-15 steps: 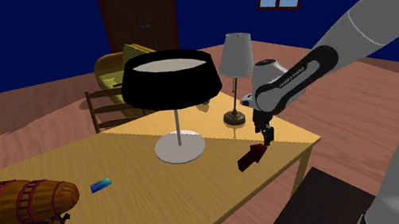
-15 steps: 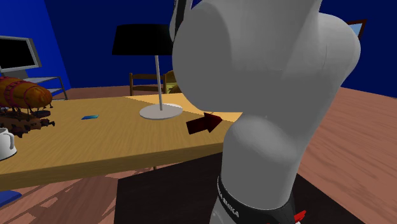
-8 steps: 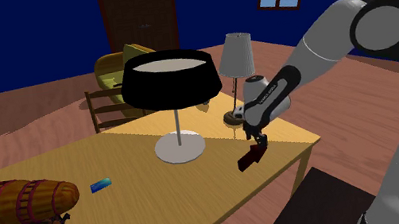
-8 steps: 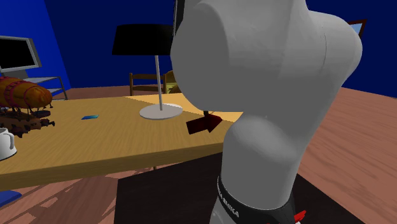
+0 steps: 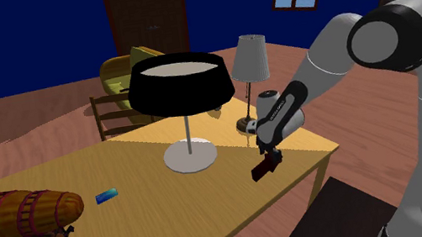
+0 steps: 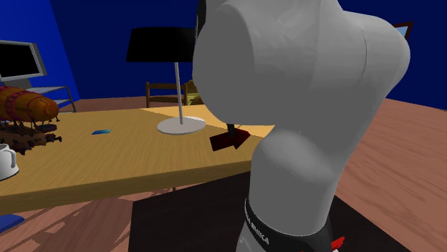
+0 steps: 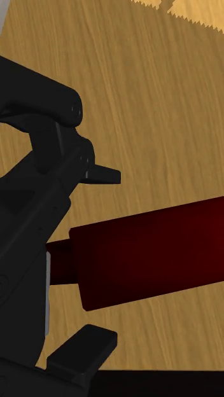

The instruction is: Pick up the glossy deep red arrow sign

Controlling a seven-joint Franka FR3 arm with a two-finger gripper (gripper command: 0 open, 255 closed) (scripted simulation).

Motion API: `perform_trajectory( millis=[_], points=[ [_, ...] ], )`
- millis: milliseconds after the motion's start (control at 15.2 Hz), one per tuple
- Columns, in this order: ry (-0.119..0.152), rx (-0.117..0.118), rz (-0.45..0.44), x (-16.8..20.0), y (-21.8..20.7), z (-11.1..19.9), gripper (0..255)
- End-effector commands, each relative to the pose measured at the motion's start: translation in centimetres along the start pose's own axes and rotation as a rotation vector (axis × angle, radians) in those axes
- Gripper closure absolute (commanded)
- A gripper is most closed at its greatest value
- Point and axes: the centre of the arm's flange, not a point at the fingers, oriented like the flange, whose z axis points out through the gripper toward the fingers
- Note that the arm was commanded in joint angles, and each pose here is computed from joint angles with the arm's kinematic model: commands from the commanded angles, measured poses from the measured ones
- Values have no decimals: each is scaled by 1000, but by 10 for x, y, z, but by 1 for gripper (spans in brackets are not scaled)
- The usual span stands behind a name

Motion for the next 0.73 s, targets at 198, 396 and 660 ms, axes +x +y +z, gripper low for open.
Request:
perform_trajectory(
  millis=[198,396,660],
  points=[
    [0,0,0,0,1,2,255],
    [0,0,0,0,1,2,255],
    [0,0,0,0,1,-3,255]
  ],
)
